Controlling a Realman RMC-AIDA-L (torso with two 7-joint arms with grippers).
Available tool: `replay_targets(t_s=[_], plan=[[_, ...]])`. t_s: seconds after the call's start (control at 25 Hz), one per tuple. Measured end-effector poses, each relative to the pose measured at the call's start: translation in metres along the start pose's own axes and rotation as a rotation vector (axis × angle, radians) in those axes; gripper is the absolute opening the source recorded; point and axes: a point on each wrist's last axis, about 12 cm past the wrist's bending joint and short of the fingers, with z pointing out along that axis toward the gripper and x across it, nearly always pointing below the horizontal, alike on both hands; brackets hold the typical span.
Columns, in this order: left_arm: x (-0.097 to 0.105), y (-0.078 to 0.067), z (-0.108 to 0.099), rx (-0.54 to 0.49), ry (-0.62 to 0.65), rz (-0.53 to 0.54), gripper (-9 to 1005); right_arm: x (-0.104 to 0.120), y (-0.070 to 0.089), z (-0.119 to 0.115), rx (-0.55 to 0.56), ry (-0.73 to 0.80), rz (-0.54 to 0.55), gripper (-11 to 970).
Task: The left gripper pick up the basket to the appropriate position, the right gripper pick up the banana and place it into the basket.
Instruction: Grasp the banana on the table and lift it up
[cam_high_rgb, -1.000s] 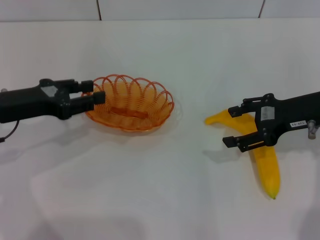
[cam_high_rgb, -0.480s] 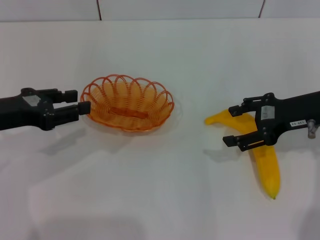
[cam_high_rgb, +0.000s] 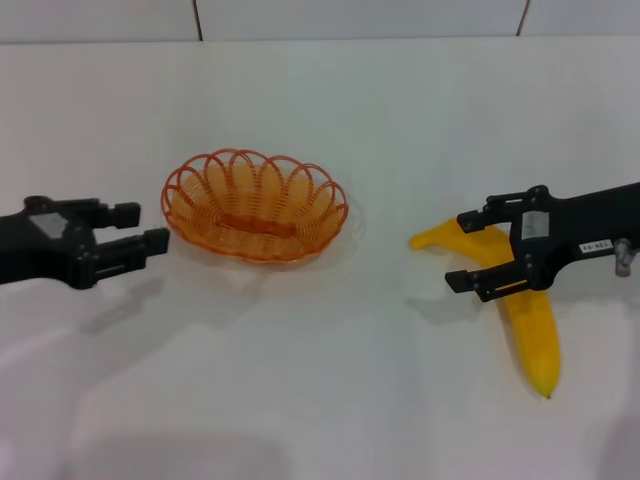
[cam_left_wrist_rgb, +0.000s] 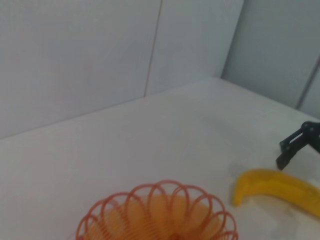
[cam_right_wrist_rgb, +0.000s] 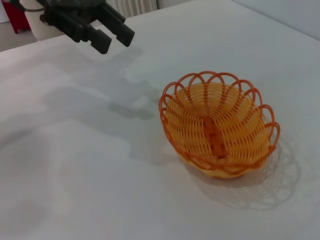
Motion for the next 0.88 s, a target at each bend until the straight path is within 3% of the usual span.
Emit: replay_targets(t_s=[0.52, 0.88], plan=[[0.004, -0.016, -0.016, -0.068, 0.009, 0.049, 522, -0.002, -0.003, 0.0, 0.057, -0.014, 0.015, 863], [0.003, -0.014, -0.014, -0.08, 0.016, 0.058, 522, -0.006, -0.012, 0.003, 0.146, 0.01, 0.057, 862]])
